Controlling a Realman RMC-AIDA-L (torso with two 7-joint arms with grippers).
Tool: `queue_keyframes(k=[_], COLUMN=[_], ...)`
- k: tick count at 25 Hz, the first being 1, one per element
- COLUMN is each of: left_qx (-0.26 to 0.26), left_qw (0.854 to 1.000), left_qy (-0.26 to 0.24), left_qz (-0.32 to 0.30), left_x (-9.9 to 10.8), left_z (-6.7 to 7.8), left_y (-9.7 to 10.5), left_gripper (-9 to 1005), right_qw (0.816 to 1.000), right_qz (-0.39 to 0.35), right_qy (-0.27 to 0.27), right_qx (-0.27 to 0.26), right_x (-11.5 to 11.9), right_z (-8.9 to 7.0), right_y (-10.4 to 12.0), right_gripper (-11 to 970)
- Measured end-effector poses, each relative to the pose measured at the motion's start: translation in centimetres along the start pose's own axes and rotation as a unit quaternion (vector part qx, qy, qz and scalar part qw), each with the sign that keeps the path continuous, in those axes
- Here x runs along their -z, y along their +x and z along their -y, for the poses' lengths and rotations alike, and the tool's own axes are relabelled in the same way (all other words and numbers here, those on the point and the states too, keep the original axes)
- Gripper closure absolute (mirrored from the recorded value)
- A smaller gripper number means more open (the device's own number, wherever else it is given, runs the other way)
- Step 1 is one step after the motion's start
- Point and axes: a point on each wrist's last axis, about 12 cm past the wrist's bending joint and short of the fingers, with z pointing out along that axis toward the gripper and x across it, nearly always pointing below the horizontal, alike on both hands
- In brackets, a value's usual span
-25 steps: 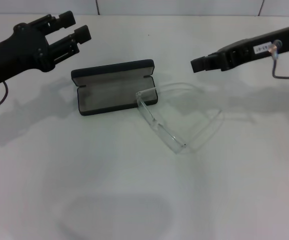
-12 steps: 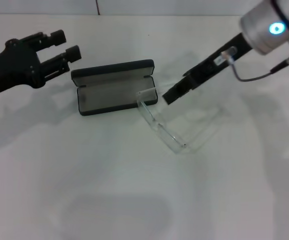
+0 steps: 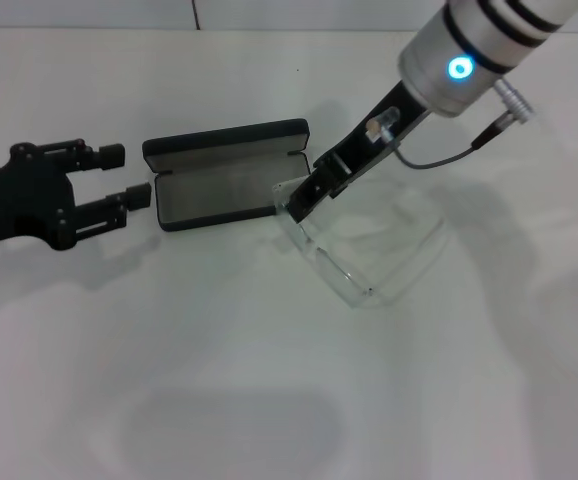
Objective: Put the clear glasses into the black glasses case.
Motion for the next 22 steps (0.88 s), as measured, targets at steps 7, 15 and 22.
queue_keyframes(k=[7, 15, 22], left_qx=[-0.002, -0.003, -0.004], left_qw=[1.0, 1.0, 1.0], left_qy=[0.001, 0.0, -0.001], left_qz=[0.001, 0.004, 0.005], left_x=[-0.2, -0.4, -0.4], left_z=[0.0, -0.1, -0.1], left_y=[-0.1, -0.3, -0.3], left_gripper=[435, 439, 442], right_qw=[1.0, 0.999, 0.999], right_qz=[-0.007, -0.007, -0.005], right_qy=[0.025, 0.047, 0.037], right_qx=[-0.012, -0.025, -0.028], right_x=[-2.0, -4.2, -5.5], right_z=[-0.7, -1.1, -1.5], right_y=[-0.4, -0.2, 0.6], right_gripper=[338, 339, 340])
